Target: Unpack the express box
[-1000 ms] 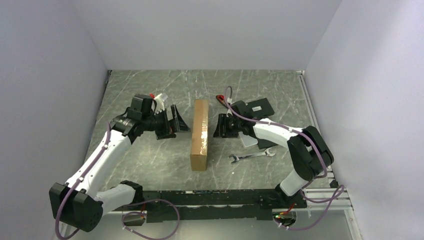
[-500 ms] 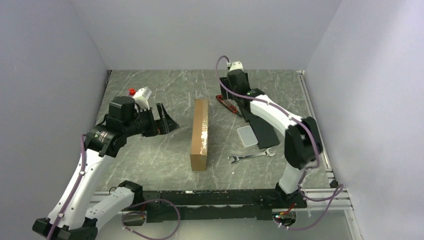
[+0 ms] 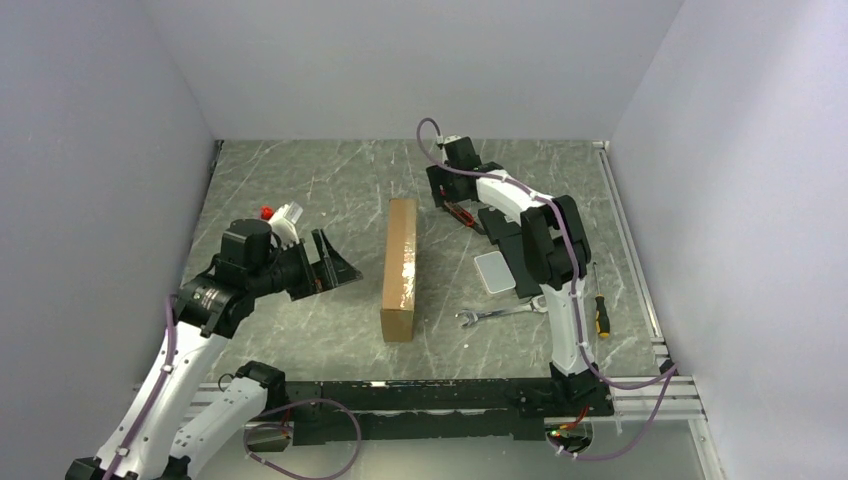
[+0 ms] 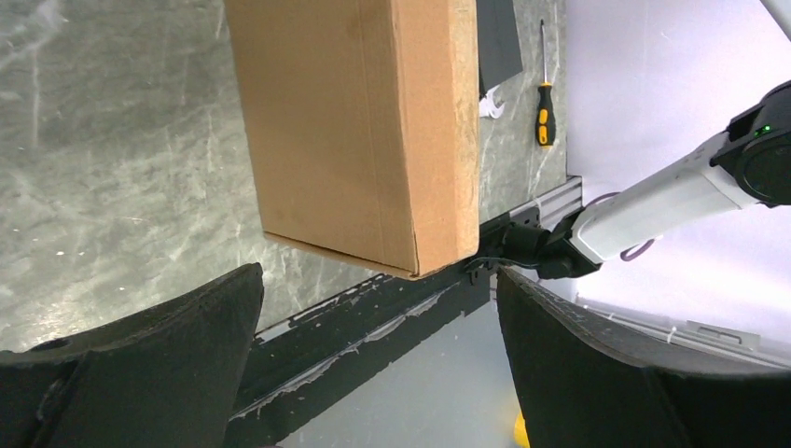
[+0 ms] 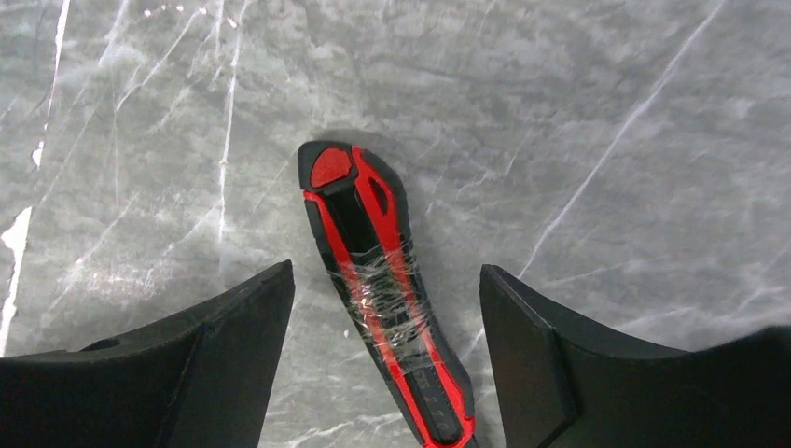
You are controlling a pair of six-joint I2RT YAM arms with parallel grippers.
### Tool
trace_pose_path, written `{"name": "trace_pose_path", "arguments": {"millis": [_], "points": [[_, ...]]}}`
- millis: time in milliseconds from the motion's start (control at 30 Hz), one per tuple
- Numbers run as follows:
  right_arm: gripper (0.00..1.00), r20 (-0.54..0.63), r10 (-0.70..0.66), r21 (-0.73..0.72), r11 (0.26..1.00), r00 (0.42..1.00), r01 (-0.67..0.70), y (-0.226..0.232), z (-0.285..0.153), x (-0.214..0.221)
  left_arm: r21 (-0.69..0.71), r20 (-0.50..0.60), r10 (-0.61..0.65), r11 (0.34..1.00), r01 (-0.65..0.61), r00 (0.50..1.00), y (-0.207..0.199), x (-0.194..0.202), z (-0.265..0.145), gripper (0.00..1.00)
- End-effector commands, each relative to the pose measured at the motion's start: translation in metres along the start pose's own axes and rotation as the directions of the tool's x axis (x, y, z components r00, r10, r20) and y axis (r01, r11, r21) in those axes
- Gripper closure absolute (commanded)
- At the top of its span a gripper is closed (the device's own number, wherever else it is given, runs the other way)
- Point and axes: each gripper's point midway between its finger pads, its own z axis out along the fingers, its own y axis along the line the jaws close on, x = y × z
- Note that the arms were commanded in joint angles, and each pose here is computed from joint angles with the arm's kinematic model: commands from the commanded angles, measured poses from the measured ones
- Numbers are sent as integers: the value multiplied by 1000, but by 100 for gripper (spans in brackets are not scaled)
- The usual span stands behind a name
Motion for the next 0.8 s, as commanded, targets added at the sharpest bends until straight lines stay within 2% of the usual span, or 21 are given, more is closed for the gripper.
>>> {"name": "trace_pose_path", "arguments": {"millis": [0, 100, 267, 367, 433, 533, 600, 667, 767], "points": [[27, -4, 93, -141, 986, 996, -93, 15, -6, -5, 82, 7, -19, 996, 18, 1000, -17, -3, 0, 1], [32, -56, 124, -190, 973, 991, -133, 23, -4, 14, 83, 10, -10, 996, 9, 1000, -18, -5, -1, 1], [35, -105, 137, -148, 977, 985, -151, 19, 5, 41, 90, -1, -11, 996, 11, 1000, -20, -6, 2, 1], [49, -119, 137, -84, 985, 983, -147, 8, 7, 39, 97, -5, -15, 995, 15, 1000, -21, -6, 3, 1], [59, -67, 147, -83, 985, 987, -152, 7, -9, 11, 99, -4, -16, 995, 17, 1000, -22, -7, 4, 1], [71, 92, 188, -99, 979, 978, -178, 4, -55, -55, 97, 0, -12, 995, 12, 1000, -23, -10, 5, 1], [83, 199, 214, -81, 976, 956, -201, -4, -94, -105, 104, -6, -15, 994, 16, 1000, -25, -11, 6, 1], [96, 245, 235, -92, 971, 941, -219, -6, -130, -132, 119, -12, -20, 993, 21, 1000, -29, -13, 8, 0], [100, 344, 277, -163, 959, 897, -233, -2, -195, -163, 160, -16, -35, 986, 38, 999, -39, -17, 9, 1]]}}
